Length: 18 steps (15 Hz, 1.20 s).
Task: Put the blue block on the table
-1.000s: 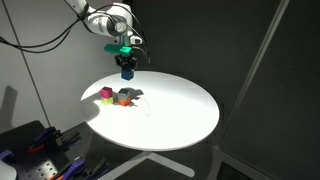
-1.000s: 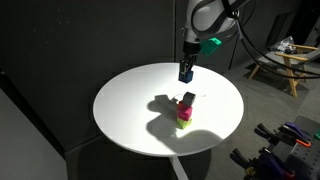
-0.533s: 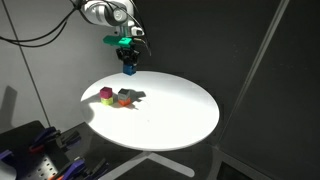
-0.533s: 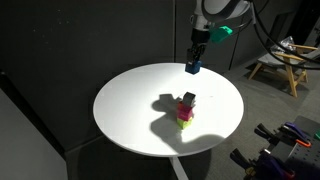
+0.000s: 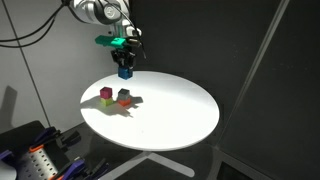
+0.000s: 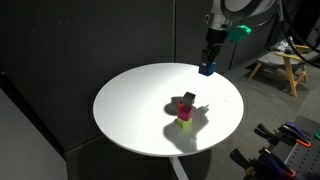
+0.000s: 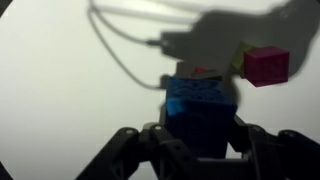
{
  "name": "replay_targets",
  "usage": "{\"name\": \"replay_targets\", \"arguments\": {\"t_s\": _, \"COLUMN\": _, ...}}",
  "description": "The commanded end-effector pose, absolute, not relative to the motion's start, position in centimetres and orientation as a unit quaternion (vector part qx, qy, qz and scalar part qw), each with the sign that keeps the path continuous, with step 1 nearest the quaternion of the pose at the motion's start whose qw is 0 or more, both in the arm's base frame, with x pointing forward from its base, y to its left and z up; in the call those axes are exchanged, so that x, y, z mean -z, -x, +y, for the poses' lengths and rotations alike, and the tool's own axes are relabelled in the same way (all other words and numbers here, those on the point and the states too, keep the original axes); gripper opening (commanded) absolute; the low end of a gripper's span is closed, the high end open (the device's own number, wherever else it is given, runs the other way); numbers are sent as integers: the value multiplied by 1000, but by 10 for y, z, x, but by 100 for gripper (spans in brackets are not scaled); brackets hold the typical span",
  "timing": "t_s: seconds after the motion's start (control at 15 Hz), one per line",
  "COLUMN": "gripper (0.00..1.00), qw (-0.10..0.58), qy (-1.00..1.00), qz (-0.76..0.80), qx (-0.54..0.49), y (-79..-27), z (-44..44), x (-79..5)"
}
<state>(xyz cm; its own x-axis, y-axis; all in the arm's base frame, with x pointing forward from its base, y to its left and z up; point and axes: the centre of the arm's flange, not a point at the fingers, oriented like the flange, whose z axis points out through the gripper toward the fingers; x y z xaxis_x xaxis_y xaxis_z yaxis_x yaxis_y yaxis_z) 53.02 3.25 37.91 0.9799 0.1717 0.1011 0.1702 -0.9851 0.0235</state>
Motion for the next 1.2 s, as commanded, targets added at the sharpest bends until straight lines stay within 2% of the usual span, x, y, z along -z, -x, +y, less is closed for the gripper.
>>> {"name": "replay_targets", "arguments": {"t_s": 0.0, "gripper": 29, "qw": 20, "qy": -997, "qz": 56, "qx": -58, "y": -505, "z": 7, "x": -379}}
{"name": "replay_targets", "arguments": {"t_s": 0.53, "gripper": 29, "qw": 37, "qy": -997, "qz": -8, "qx": -64, "y": -499, "z": -53, "x": -363}}
{"name": "replay_targets", "arguments": {"t_s": 1.13, "gripper": 29, "qw": 35, "qy": -997, "qz": -25, "qx": -58, "y": -497, "z": -66, "x": -352}}
